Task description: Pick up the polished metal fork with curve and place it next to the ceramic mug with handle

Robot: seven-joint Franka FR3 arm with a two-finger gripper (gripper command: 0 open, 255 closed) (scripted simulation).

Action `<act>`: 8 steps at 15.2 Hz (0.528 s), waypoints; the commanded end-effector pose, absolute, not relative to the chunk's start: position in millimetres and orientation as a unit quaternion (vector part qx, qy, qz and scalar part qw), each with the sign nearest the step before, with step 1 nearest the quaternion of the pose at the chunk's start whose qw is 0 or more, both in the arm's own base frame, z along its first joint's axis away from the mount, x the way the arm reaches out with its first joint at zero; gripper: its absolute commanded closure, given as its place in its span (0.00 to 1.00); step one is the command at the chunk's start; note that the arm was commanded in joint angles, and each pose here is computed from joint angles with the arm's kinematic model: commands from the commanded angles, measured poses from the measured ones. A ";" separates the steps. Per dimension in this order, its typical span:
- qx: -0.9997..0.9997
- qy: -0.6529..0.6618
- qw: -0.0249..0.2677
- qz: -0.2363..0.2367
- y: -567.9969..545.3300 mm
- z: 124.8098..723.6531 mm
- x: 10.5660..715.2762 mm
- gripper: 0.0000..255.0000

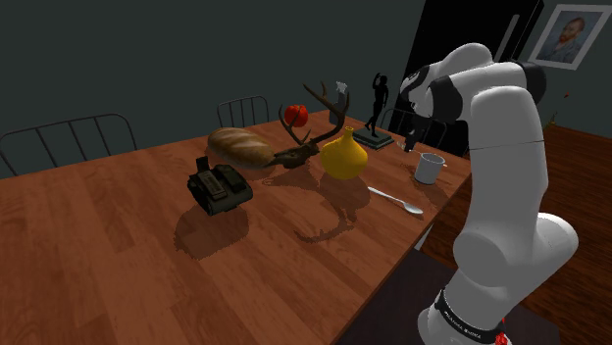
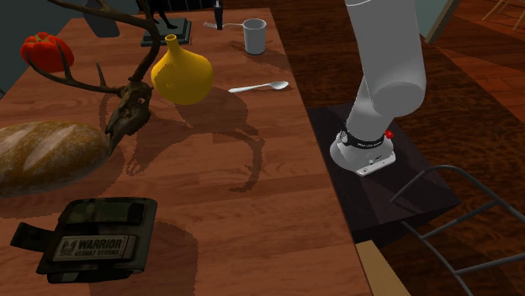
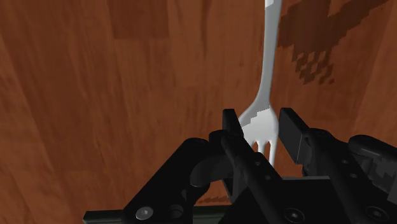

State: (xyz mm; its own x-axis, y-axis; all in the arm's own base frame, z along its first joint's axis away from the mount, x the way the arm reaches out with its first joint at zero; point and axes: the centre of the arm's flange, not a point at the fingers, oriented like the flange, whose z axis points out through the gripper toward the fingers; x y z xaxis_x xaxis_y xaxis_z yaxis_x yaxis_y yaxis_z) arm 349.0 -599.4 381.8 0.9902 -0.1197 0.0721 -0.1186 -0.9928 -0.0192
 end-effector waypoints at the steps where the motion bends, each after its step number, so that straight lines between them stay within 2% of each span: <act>1: -0.998 0.060 0.007 -0.037 -598.8 371.7 348.9 1.00; 8: -0.998 0.060 0.007 -0.037 -598.8 342.1 348.8 1.00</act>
State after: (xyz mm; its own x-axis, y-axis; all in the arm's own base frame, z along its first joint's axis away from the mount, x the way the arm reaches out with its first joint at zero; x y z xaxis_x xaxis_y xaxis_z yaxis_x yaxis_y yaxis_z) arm 348.8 -599.2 344.2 0.9902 -0.1200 0.0721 -0.1189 -0.9927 -0.0192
